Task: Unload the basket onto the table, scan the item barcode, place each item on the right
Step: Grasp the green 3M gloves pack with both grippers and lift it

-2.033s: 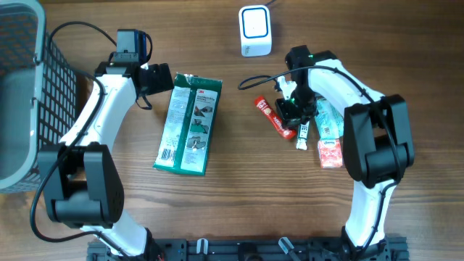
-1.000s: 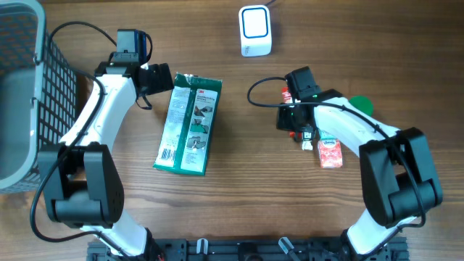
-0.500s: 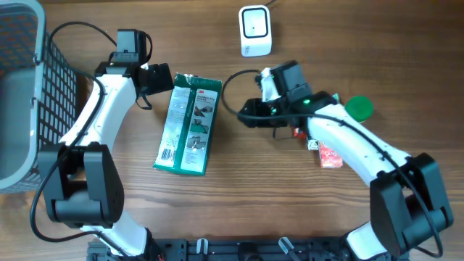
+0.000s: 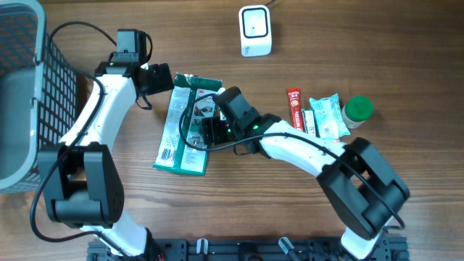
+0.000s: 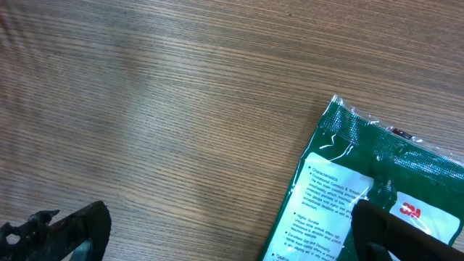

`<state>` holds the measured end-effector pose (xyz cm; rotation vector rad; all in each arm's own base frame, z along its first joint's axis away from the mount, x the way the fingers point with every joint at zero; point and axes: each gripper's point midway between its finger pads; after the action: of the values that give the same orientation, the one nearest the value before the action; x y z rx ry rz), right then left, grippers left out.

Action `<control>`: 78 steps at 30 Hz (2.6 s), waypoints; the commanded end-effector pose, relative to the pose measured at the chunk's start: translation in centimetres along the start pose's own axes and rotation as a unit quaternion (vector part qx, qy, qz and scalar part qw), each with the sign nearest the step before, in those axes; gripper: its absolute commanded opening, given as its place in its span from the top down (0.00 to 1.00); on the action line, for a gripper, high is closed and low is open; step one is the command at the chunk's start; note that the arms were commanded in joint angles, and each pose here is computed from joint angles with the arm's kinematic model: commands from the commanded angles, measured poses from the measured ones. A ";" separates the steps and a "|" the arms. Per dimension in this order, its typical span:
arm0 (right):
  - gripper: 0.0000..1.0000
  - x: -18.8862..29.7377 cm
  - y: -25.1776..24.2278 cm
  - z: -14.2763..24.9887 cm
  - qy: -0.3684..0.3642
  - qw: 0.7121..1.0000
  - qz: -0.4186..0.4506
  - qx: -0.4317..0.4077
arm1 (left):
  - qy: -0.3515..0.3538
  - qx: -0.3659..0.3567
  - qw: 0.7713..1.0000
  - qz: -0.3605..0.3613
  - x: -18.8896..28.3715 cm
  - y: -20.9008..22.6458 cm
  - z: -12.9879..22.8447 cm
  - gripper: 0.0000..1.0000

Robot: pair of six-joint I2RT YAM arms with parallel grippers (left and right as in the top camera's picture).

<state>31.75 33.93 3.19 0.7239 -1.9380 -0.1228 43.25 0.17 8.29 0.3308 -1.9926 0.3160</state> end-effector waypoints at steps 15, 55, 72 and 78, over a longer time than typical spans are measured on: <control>0.16 -1.4 -2.5 0.7 0.010 0.999 0.038 -0.018 | -0.065 0.002 0.998 0.018 -0.2 -1.0 -3.2 0.00; 0.13 1.0 -9.5 2.1 0.085 0.985 0.026 -0.146 | 0.129 -0.036 0.988 0.075 -4.2 -2.0 11.6 0.94; 0.18 -2.7 -4.5 7.8 0.150 0.957 -0.097 -0.230 | 0.189 -0.100 0.974 0.069 -6.3 -5.0 17.7 0.90; 0.32 -3.3 -1.7 5.5 0.104 0.965 -0.141 -0.196 | 0.189 -0.100 0.974 0.069 -6.3 -5.0 17.7 0.89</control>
<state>31.54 33.63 1.85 0.8083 -1.6234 -0.5934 36.76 -10.19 -0.26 -0.0165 -1.8096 0.2706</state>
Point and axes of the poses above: each gripper's point midway between its finger pads, its own x axis back along the fingers, its own y axis along the line the jaws close on, z = x × y, and after that the axes turned 8 degrees about x, right-handed
